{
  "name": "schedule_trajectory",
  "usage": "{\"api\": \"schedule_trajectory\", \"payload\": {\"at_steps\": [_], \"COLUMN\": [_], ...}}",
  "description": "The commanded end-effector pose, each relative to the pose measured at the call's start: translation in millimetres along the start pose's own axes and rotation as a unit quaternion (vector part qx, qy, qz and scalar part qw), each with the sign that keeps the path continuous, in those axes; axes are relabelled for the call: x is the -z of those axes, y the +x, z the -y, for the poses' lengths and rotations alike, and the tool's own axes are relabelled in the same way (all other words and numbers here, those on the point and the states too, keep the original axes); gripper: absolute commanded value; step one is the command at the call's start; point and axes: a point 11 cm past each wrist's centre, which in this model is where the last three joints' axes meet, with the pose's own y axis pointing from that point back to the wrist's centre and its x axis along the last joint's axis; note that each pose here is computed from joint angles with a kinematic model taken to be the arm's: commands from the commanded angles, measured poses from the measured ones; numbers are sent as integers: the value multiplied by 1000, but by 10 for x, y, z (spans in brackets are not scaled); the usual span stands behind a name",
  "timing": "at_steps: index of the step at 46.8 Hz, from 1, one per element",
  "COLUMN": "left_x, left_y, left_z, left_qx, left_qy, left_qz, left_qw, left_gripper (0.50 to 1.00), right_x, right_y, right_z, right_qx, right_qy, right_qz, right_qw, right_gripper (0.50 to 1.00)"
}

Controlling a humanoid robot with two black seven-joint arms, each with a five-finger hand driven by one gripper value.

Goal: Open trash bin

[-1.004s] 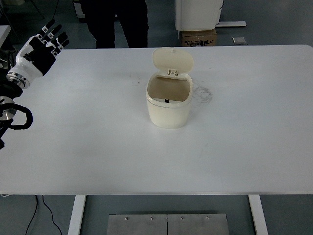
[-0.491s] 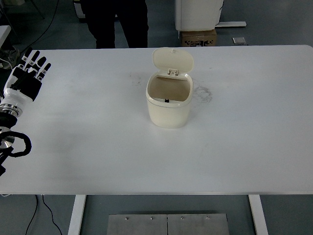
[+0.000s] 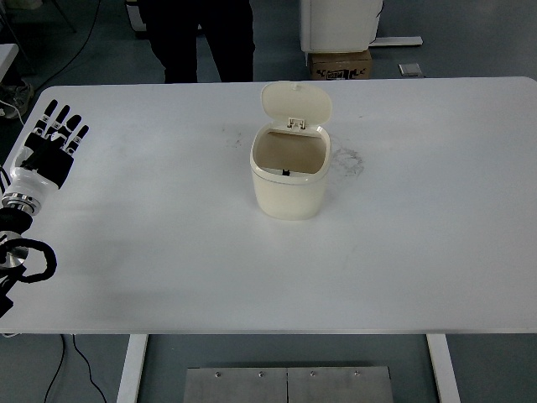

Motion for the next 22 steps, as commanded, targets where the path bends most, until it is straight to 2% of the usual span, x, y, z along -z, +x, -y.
{"api": "schedule_trajectory", "payload": {"at_steps": [1,22], "left_x": [2,18], "left_y": [-3,38], "left_z": [0,-31], "left_qx": [1,-4], "left_qy": [0,3], "left_qz": [0,2], "left_qw": [1000,1000], "left_gripper": [1000,1000], "right_x": [0,25], "right_y": [0,-6], "right_z": [0,2], "right_qx": [0,1], "right_qy": [0,1], "right_qz": [0,-1], "right_qw": [1000,1000], "right_gripper": [991,991]}}
